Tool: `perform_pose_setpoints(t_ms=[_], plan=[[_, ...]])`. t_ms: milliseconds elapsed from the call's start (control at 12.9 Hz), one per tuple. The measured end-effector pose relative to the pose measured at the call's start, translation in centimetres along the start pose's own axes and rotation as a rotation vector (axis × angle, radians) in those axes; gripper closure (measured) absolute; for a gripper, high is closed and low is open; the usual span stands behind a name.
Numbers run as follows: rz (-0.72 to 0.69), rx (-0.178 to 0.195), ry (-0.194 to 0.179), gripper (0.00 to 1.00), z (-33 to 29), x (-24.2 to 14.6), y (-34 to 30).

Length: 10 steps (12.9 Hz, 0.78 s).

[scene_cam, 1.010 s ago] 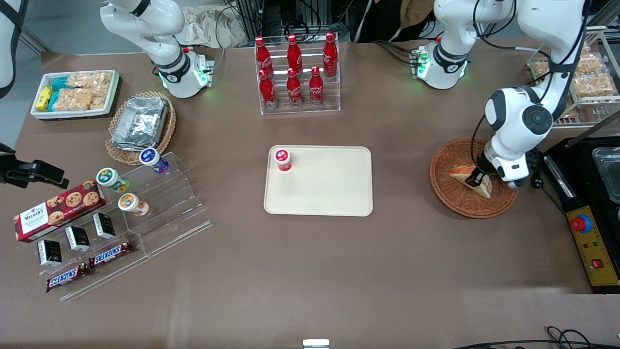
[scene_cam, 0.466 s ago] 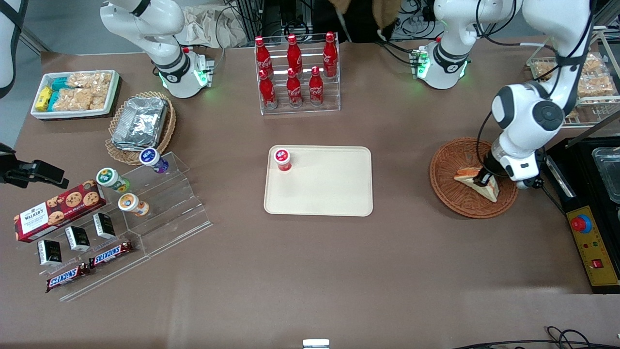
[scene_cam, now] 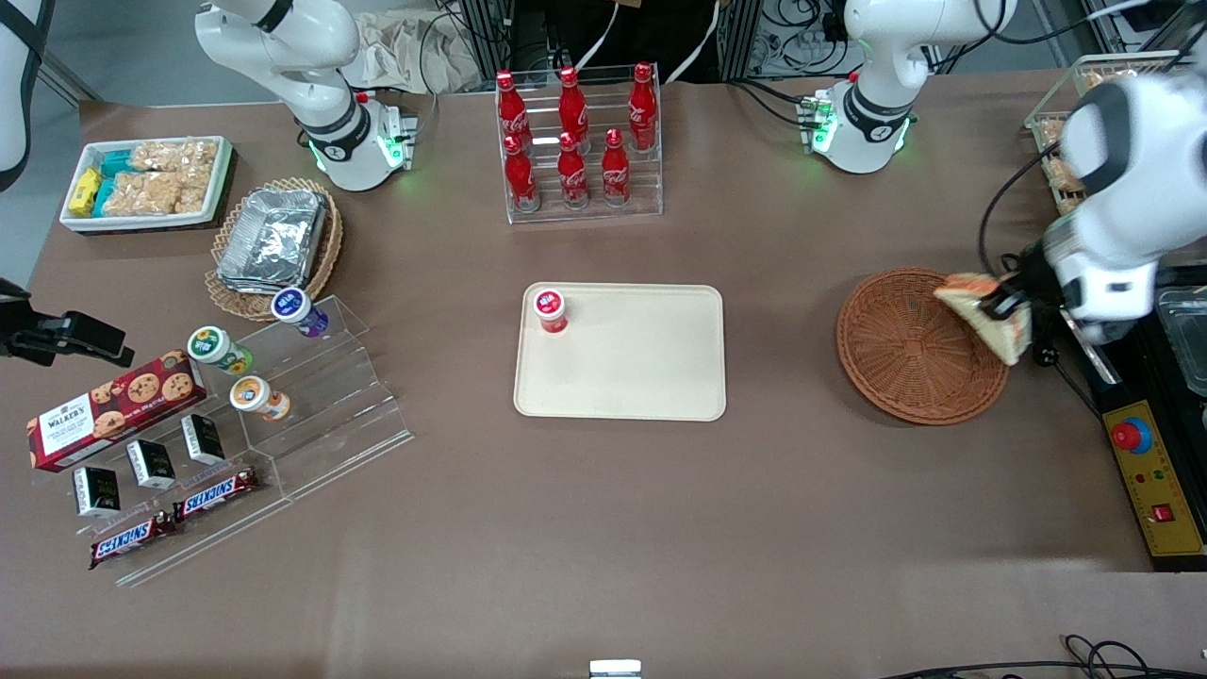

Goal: Place sandwich from basket to tray
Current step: 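Lift the sandwich and carry it with the left gripper over the tray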

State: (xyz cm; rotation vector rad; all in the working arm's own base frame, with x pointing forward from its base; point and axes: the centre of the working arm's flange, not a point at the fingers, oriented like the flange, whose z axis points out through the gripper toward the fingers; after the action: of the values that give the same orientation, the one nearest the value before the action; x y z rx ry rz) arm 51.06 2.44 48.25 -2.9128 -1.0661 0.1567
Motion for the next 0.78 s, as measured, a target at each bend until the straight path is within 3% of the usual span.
perform_pose_setpoints(t_ms=[155, 388, 777], plan=[[0.097, 0.025, -0.004, 0.79, -5.1, -0.5, -0.2], [0.353, 0.053, -0.022, 0.79, -10.6, -3.7, 1.3], [0.645, 0.053, 0.078, 0.79, -15.7, -15.1, 10.7]])
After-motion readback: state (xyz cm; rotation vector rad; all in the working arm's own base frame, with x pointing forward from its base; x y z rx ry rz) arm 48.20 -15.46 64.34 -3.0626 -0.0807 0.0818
